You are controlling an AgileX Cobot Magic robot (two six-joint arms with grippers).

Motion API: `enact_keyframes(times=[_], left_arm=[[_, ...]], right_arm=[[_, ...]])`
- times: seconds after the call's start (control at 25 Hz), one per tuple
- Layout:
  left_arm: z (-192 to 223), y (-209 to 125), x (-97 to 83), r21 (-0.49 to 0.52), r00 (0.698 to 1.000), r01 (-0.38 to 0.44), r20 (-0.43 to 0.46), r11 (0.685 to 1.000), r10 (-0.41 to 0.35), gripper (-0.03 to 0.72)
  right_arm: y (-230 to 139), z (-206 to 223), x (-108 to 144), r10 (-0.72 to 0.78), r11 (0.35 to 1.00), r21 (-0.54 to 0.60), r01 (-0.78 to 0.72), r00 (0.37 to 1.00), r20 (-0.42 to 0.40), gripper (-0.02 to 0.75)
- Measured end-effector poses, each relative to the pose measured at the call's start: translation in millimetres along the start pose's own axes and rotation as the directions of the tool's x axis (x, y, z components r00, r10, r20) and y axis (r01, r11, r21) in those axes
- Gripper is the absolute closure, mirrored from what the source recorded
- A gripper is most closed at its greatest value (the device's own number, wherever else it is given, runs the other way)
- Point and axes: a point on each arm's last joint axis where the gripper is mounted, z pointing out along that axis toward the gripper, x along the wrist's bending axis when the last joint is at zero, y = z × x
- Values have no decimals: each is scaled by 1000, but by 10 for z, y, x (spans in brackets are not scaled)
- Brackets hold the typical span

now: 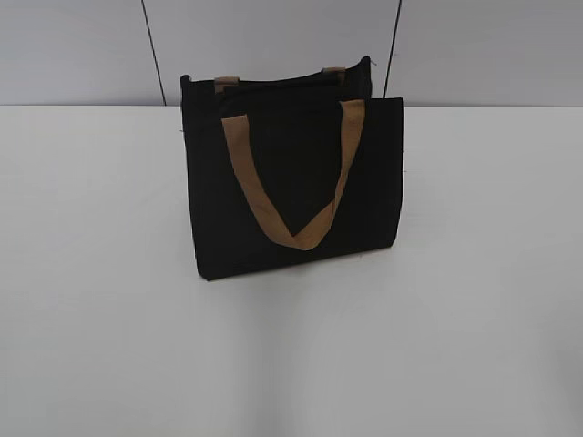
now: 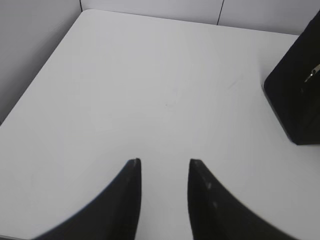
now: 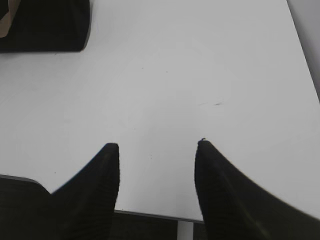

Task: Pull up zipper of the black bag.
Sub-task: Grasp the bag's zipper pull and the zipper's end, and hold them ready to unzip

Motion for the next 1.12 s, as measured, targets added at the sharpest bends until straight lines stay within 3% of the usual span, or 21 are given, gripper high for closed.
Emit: enact_keyframes(times=[0.2, 0.44, 0.68, 0.92, 1.12], left_arm=[[0, 0, 0, 0, 1000, 0, 0, 1000, 0, 403], [0, 0, -1, 0, 1000, 0, 1, 1000, 0, 174], [-5, 53, -5, -23, 1000, 1, 3, 1000, 0, 145], [132, 423, -43, -206, 1000, -17, 20, 978, 21, 144], [442, 682, -80, -253, 999, 1, 41, 968, 10, 143]], right_arm=[[1, 0, 2, 1, 1000, -1, -1, 1000, -2, 360], [1, 0, 5, 3, 1000, -1, -3, 1000, -5, 360], [1, 0, 5, 3, 1000, -1, -3, 1000, -5, 360], [1, 0, 5, 3, 1000, -1, -3, 1000, -6, 360], [1, 0, 5, 3, 1000, -1, -3, 1000, -6, 360]])
